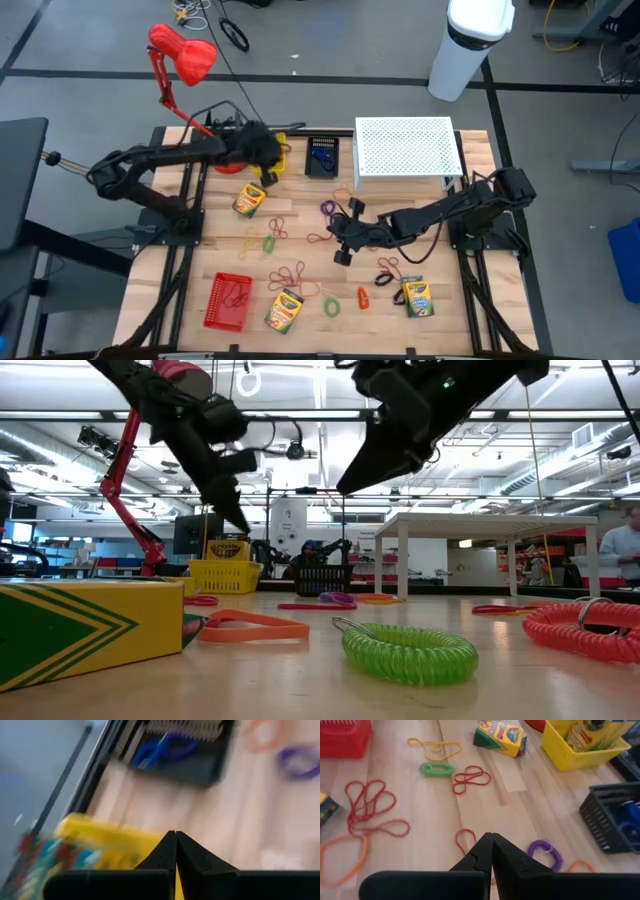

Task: Pick & Place Office Desk Supplies
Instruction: Put the red rubber band into the red bin

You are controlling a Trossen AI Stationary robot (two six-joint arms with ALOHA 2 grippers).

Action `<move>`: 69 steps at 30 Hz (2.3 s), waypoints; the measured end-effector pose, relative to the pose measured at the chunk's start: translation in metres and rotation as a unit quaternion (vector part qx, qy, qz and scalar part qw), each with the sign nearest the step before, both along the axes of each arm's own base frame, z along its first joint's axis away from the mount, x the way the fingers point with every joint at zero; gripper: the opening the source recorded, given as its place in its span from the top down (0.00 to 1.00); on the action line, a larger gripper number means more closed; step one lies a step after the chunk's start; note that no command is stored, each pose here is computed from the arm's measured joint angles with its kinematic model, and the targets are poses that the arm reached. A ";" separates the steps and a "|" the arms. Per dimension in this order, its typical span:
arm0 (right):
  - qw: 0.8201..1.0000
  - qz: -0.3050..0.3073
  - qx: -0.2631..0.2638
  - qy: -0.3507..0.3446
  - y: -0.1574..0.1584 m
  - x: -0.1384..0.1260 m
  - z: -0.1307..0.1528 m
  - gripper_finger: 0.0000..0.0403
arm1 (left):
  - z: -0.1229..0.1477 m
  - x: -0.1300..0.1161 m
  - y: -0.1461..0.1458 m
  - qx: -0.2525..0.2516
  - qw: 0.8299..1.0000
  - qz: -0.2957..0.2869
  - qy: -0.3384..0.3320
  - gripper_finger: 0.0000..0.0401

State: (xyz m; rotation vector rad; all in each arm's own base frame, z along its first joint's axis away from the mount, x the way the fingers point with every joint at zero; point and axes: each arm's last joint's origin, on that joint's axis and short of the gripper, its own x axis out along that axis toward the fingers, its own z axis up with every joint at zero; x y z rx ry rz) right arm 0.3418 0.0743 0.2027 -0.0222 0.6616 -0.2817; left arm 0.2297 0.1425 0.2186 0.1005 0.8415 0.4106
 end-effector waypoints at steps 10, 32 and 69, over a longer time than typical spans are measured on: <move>0.997 -0.034 0.063 0.021 -0.025 0.014 -0.026 0.95 | -0.027 -0.010 -0.065 0.008 0.958 -0.054 -0.281 0.98; 0.950 -0.200 0.217 0.102 -0.016 0.018 -0.070 0.68 | -0.075 -0.029 -0.115 -0.034 0.937 -0.108 -0.331 0.98; 0.980 -0.167 0.016 0.110 -0.020 0.033 -0.050 0.98 | -0.073 -0.019 -0.126 -0.149 0.921 -0.110 -0.343 0.81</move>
